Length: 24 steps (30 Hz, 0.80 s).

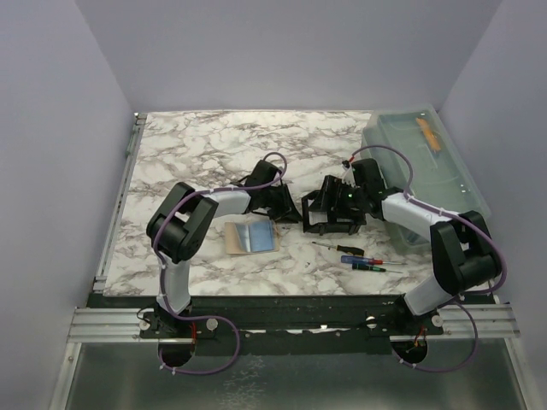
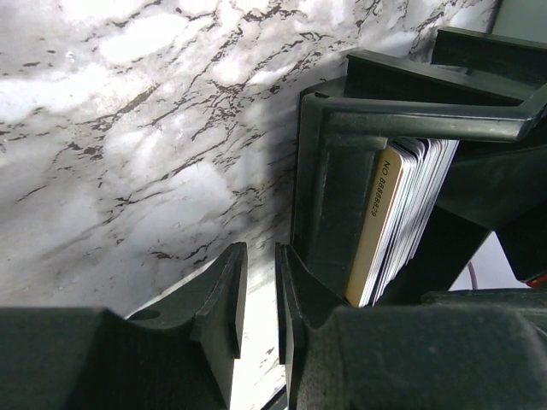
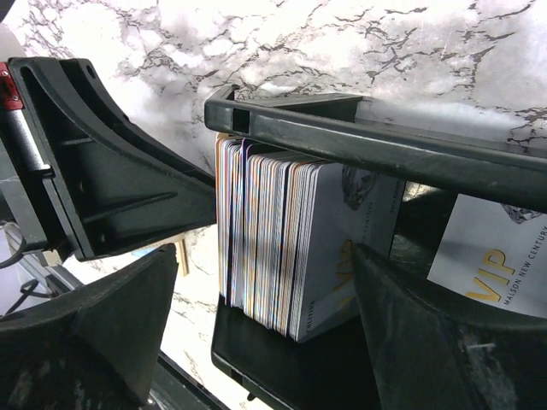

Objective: Put the credit cards into the card holder
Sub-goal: Pick up the credit card from the storage box.

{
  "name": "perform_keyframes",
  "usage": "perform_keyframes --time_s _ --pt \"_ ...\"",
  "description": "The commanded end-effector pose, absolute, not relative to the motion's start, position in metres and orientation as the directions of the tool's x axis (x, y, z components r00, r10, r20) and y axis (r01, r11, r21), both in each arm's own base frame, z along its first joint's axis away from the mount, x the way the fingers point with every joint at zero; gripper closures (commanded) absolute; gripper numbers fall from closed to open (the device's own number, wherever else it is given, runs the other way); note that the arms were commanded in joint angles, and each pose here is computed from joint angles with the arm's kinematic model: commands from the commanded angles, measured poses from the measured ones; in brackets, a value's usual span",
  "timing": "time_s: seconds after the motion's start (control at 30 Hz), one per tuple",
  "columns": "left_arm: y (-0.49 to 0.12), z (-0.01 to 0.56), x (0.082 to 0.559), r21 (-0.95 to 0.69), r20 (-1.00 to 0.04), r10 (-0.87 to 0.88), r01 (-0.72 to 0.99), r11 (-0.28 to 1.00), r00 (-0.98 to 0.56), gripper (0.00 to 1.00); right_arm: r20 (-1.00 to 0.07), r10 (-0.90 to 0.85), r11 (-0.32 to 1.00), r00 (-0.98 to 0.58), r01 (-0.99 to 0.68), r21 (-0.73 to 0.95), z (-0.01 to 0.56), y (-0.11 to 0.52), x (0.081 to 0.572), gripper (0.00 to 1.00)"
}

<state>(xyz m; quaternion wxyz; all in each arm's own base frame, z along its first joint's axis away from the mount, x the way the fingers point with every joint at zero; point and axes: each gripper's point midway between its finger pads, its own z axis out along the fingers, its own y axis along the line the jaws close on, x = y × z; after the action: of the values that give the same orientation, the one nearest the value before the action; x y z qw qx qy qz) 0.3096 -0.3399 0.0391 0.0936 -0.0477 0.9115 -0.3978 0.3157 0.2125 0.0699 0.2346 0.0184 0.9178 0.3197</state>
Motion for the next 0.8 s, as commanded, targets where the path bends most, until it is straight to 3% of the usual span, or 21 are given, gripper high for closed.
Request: perform_keyframes --time_s 0.0,0.43,0.77 --pt "-0.3528 0.0445 0.3176 -0.745 -0.167 -0.153 0.022 0.667 -0.974 0.75 -0.418 0.177 0.757 -0.891 -0.148 0.636 0.0772 0.2200 0.3147 0.18" --pt "-0.3600 0.0464 0.3180 -0.751 -0.171 -0.138 0.038 0.659 -0.976 0.75 -0.432 0.184 0.758 -0.883 -0.152 0.635 0.0843 0.2185 0.3141 0.60" --pt "-0.3621 0.0472 0.3191 -0.753 -0.173 -0.134 0.044 0.656 -0.976 0.75 -0.450 0.185 0.778 -0.874 -0.150 0.610 0.0870 0.2143 0.3185 0.80"
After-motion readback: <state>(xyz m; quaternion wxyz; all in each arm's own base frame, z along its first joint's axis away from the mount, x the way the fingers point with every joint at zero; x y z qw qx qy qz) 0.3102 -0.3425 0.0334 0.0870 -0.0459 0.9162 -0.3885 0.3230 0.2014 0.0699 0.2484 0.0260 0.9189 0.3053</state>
